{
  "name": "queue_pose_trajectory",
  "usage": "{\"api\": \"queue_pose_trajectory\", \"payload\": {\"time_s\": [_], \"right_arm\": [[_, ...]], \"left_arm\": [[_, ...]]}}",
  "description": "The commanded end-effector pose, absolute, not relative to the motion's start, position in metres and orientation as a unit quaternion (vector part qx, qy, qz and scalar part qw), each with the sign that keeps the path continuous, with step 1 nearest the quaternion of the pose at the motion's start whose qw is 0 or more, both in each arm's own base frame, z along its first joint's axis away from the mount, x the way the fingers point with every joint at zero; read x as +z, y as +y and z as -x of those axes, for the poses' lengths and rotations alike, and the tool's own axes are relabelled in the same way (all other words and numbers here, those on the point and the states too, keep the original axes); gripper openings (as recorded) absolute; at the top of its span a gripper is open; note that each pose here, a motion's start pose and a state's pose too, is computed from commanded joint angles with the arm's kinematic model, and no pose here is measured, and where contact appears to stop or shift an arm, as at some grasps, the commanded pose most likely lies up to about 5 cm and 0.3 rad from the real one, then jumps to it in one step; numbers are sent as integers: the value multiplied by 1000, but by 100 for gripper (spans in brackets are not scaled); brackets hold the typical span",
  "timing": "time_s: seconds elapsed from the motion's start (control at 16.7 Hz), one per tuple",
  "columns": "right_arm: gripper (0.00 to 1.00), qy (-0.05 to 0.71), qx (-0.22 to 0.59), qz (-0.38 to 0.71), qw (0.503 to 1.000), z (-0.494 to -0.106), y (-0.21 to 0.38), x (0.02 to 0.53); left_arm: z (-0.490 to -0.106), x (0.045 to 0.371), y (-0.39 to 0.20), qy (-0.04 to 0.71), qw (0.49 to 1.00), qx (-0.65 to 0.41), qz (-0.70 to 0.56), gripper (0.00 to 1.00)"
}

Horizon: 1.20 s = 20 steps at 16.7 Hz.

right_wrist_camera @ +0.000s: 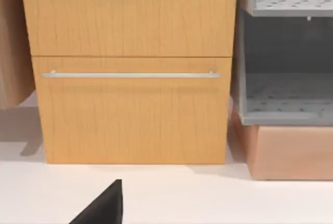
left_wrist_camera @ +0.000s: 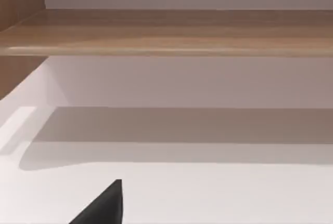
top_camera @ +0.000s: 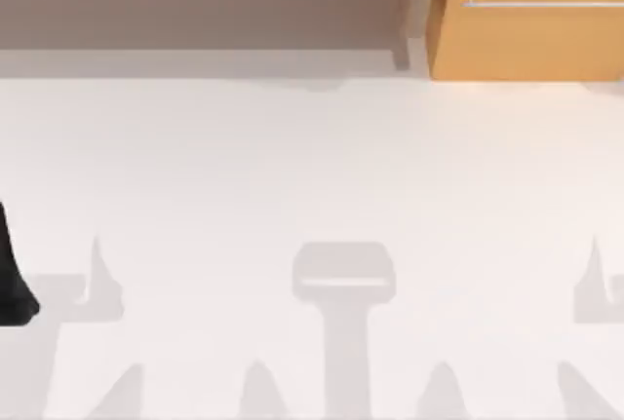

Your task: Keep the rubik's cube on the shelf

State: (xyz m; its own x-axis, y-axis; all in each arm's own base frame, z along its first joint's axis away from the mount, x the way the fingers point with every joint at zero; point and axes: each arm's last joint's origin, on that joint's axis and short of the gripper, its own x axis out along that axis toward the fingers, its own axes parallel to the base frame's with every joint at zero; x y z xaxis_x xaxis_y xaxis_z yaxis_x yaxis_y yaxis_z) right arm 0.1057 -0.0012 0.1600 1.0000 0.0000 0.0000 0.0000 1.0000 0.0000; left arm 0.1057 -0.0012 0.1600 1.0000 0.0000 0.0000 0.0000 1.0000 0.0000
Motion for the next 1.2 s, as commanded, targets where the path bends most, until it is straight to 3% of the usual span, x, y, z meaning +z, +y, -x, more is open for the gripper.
{"api": "queue_pose_trajectory", "payload": {"time_s": [0.3, 0.66, 0.96, 1.2], "right_arm": [[100, -1, -5, 25, 1000, -108, -2, 168], [100, -1, -14, 165, 986, -136, 0, 209], [100, -1, -12, 330, 944, -199, 7, 239], [100, -2, -10, 459, 888, -270, 20, 235]], "left_arm": [[-106, 160, -1, 0, 1000, 0, 0, 100], [-106, 160, -1, 0, 1000, 0, 0, 100], [-106, 160, -1, 0, 1000, 0, 0, 100], [-106, 160, -1, 0, 1000, 0, 0, 100]]}}
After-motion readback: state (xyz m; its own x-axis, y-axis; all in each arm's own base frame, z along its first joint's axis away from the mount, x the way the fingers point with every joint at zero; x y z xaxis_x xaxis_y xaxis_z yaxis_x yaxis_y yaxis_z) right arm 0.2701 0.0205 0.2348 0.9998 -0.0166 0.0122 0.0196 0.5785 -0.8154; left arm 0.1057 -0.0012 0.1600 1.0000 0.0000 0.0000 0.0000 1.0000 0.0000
